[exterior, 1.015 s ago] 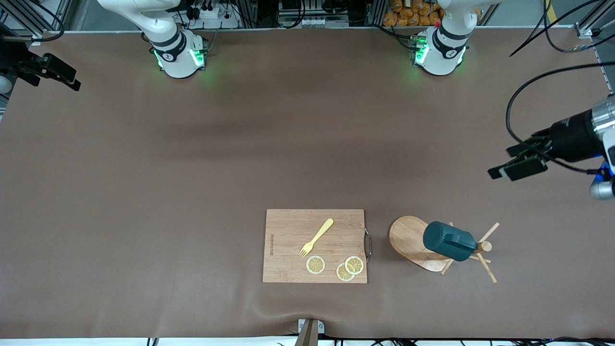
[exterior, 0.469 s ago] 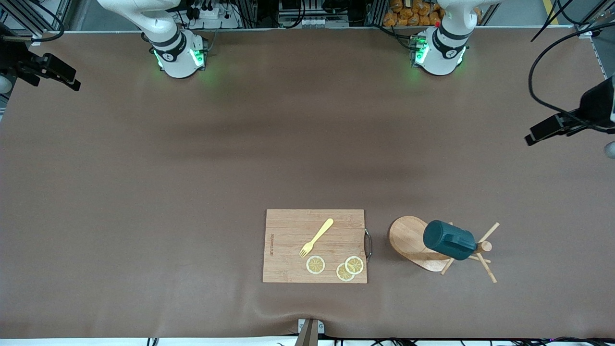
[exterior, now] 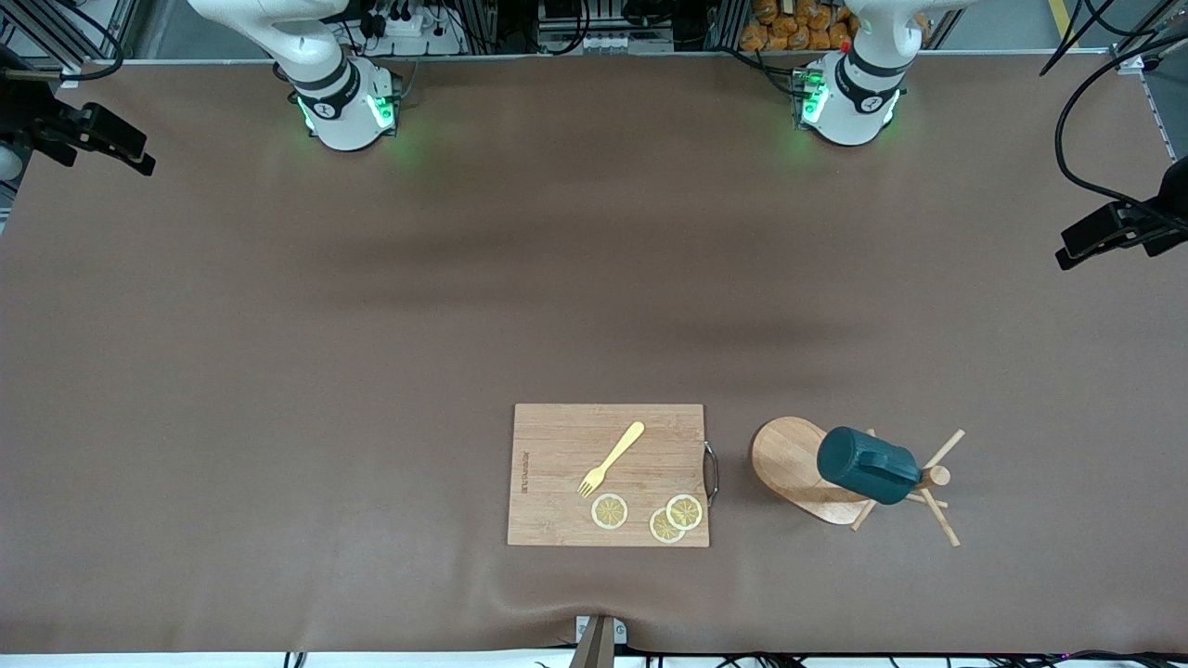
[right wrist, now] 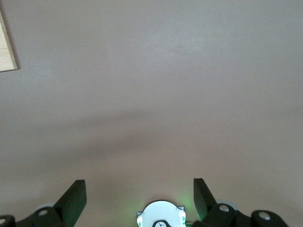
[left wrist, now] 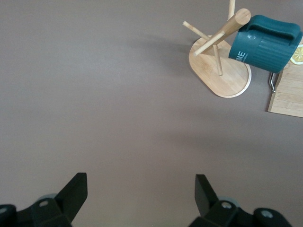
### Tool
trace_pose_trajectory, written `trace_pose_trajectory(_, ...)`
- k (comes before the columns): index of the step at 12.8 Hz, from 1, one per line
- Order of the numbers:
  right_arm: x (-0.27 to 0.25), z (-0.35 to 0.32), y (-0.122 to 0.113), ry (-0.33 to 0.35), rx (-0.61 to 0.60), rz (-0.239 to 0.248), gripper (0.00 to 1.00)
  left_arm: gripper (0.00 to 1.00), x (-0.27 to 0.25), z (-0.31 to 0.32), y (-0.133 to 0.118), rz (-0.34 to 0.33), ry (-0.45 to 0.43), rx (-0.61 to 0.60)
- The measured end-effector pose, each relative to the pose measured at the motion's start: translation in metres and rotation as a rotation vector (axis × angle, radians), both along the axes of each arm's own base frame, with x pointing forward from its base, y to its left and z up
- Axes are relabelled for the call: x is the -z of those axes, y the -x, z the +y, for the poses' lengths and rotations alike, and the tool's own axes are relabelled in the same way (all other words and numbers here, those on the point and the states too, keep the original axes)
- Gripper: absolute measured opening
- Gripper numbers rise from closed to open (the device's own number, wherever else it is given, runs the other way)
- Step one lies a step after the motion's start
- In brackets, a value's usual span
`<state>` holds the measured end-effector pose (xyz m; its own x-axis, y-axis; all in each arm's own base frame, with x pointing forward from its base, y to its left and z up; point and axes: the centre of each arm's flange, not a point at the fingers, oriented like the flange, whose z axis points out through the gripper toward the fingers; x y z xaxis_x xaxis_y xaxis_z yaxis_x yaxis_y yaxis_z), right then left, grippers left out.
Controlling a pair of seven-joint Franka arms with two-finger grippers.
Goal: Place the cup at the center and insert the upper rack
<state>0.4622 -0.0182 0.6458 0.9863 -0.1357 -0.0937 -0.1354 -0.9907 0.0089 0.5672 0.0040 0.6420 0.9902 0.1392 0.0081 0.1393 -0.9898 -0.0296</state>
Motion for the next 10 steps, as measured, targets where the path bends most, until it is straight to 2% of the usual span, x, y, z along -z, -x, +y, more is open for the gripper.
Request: trace_pose_trajectory(10,0.0,0.0,0.0,0.0,0.0,0.0,1.0,1.0,-0.012,-0.01,0.013,0.0,-0.004,0.019)
